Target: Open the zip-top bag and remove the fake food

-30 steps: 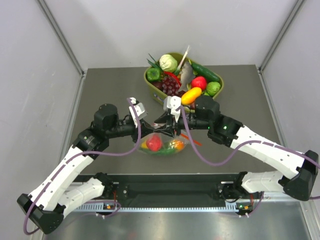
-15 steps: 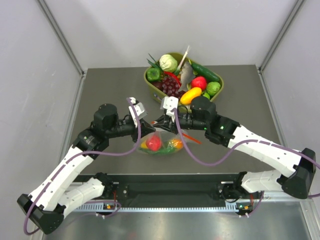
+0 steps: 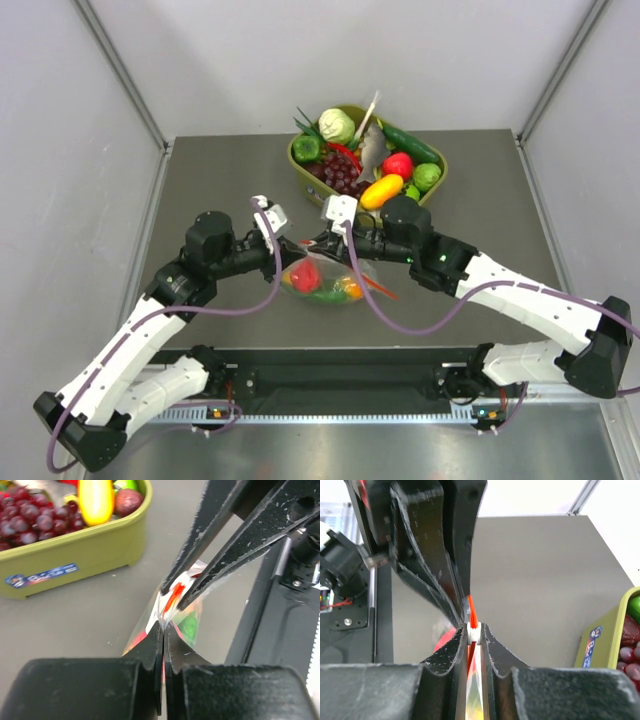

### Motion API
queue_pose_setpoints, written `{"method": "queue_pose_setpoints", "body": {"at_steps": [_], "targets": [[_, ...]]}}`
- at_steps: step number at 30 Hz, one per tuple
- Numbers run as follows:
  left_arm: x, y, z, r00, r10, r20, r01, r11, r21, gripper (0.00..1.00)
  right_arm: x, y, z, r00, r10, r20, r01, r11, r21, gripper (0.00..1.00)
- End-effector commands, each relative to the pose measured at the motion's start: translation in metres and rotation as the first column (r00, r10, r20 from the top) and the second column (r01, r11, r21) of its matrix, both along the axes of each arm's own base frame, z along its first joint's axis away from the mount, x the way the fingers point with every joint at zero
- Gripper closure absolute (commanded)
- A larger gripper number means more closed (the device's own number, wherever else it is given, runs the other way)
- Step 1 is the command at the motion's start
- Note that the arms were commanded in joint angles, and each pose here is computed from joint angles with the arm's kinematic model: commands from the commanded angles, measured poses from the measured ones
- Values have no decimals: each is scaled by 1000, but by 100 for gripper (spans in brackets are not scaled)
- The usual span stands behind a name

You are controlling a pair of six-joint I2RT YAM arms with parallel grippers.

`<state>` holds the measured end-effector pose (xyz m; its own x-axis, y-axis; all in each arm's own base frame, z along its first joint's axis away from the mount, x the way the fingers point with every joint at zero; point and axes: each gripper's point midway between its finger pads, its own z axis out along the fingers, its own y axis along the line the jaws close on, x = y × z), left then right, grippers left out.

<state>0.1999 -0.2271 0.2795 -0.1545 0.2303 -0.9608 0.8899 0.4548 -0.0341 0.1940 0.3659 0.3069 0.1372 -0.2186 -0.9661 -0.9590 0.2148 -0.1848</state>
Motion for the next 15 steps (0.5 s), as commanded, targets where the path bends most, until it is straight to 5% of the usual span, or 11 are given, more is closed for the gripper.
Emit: {"method": "queue_pose_setpoints", "body": {"at_steps": [1, 15], "targets": [[18, 21, 21, 984, 127, 123, -122, 991, -45, 100, 5, -9, 7, 997, -52, 53, 51, 999, 18, 99], [63, 65, 1, 938, 342, 63, -339, 939, -51, 100, 16, -11, -19, 996, -86, 13, 87, 996, -16, 99]]}}
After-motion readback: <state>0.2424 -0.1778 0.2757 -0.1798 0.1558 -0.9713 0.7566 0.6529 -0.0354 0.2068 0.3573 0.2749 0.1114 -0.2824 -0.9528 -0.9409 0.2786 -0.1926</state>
